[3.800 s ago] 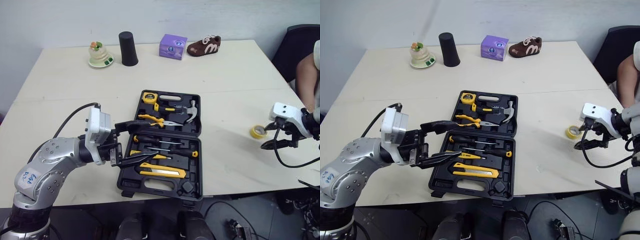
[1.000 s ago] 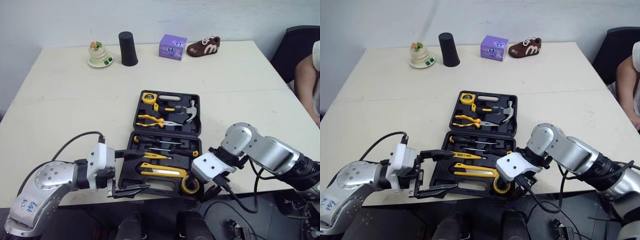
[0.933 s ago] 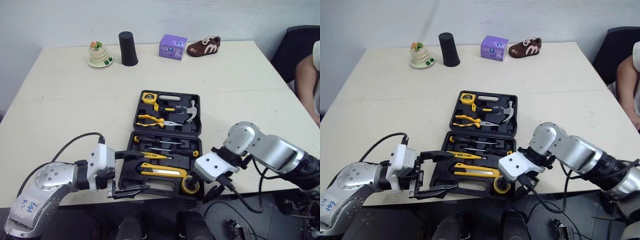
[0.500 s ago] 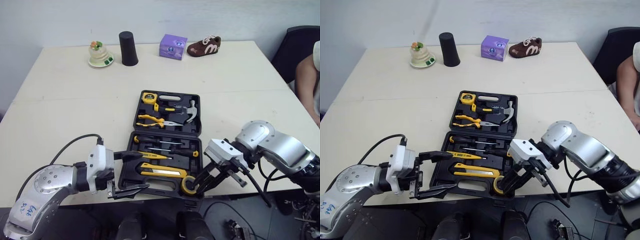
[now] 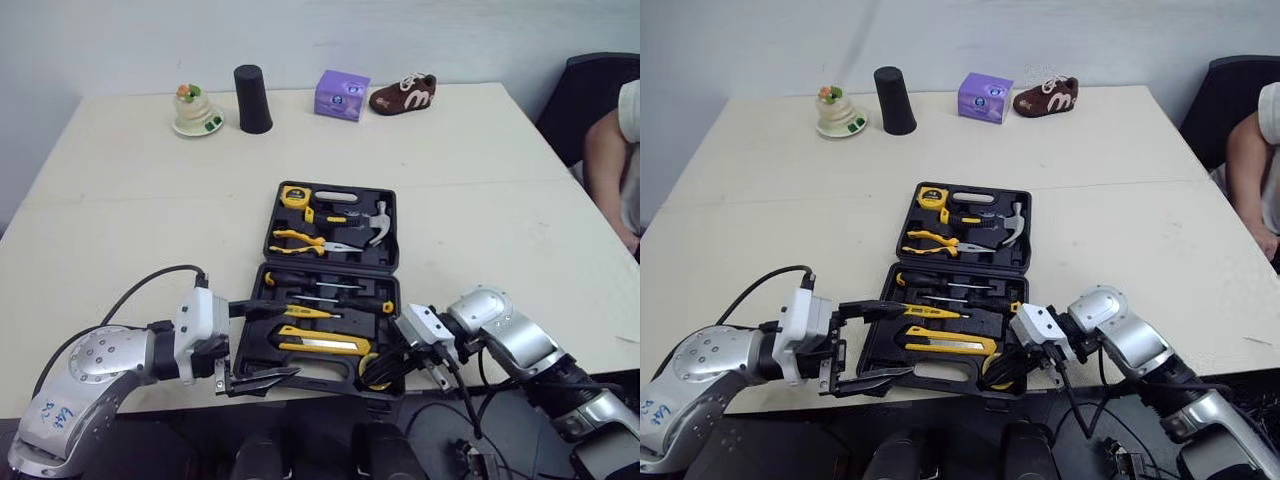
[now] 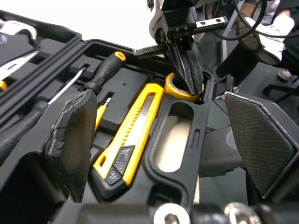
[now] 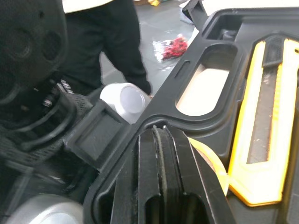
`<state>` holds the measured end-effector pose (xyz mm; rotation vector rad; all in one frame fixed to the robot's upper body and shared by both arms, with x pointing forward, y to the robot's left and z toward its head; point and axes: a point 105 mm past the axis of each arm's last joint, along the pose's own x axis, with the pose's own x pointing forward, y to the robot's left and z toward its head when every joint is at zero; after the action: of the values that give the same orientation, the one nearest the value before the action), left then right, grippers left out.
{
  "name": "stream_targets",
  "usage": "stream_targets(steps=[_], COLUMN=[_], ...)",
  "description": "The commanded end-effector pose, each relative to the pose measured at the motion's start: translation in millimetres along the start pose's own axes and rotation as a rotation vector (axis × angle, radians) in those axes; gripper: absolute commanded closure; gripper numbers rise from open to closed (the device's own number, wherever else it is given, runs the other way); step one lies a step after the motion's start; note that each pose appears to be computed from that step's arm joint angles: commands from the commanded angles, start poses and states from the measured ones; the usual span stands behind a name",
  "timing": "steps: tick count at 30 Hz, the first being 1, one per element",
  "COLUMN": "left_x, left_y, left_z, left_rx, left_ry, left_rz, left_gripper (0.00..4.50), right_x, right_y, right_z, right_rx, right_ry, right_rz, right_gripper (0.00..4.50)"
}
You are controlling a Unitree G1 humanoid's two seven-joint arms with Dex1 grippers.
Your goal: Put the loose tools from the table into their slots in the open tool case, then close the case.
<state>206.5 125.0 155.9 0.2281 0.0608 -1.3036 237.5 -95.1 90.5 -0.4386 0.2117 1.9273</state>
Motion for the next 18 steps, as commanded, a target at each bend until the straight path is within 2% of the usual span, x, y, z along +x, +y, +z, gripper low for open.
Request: stream_targets(steps=[1,6,11,14,16,18], left_x=[-3.5,-5.4,-17.3,-57.3,-74.9,-89.4], left_y=[-3.1,-4.8,10.9,51.3,64.9,77.5], left_z=[3.8,2.7,8.9,29.0,31.5,20.5], left_rx=[0.026,-0.017,0.004,0.057,0.076,0.089], left_ry=[0.011,0.012,-0.026,-0.095,-0.089,-0.010], left_rz=[0.002,0.017,0.141,0.419,0.521,0.591], left_gripper=[0.00,0.00,0.00,0.00,0.52,1.24], right_x=[-6.8,-5.5,-20.4,-63.6,-84.2,-104.9], right_y=[7.4,9.3,1.4,-13.7,-20.5,-28.1], right_z=[-42.1,-32.6,2.8,47.5,54.1,41.7], right_rx=[0.116,0.104,0.094,0.105,0.114,0.109], right_ry=[0.186,0.126,-0.019,-0.118,-0.129,-0.067], right_rz=[-0.020,-0.014,-0.082,-0.286,-0.416,-0.544], right_gripper=[4.41,4.41,4.41,4.41,4.50,4.50])
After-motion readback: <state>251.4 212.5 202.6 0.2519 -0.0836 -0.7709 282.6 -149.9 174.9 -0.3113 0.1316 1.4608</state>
